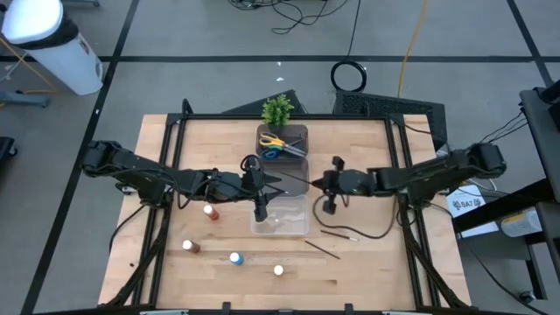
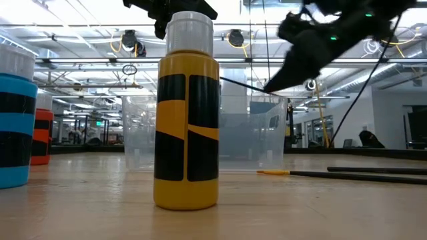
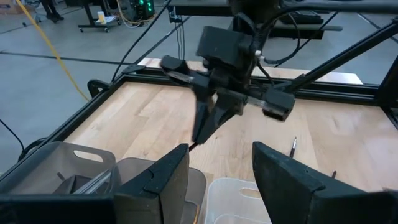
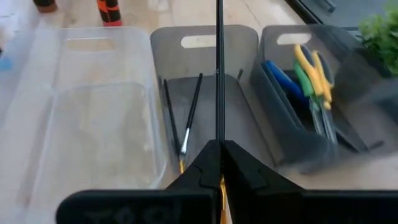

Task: Pick & Place Paint Supplies
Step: Put the gold paintbrush into the bottom black bin, then put the silver paintbrush into the bottom black bin

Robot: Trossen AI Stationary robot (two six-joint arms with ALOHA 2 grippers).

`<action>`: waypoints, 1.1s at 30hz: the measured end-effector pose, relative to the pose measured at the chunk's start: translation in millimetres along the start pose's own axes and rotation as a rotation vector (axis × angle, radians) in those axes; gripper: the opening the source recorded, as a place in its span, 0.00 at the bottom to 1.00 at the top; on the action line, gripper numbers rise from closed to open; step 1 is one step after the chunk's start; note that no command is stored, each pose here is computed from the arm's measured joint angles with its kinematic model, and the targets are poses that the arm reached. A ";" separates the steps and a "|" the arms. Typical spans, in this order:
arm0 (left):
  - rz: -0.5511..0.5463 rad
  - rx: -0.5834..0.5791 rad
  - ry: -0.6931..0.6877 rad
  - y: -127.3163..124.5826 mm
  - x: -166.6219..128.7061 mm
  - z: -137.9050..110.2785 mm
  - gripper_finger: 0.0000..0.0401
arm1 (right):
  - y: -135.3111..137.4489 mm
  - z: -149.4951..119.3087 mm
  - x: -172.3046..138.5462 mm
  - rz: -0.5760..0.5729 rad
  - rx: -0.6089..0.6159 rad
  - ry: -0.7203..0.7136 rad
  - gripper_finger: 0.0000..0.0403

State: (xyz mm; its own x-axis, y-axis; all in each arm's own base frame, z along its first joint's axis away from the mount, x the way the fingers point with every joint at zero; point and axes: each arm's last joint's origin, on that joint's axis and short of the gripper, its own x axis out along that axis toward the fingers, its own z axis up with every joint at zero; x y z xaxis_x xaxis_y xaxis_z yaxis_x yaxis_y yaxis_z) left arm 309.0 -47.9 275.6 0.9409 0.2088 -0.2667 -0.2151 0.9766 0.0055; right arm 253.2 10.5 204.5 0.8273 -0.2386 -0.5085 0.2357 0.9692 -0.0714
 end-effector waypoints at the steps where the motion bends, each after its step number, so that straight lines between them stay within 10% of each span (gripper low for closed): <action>1: 0.000 0.000 0.000 0.0 0.0 0.0 0.47 | -0.6 4.8 5.6 -0.003 -0.012 0.004 0.00; 18: 0.000 0.000 0.000 0.0 0.0 0.0 0.47 | -15.6 29.1 60.8 -0.007 -0.028 0.024 0.10; 33: 0.000 0.000 0.000 -0.1 0.0 0.0 0.47 | 23.6 34.7 1.3 0.138 -0.071 0.083 0.37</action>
State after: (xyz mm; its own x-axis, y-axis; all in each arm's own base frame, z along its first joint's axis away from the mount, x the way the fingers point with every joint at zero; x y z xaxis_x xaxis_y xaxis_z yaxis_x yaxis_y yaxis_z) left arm 309.0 -48.0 275.7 0.9410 0.2086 -0.2664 -0.2149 0.9766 0.0054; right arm 277.6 31.0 231.9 0.8039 -0.1000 -0.5863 0.0834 0.9950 -0.0554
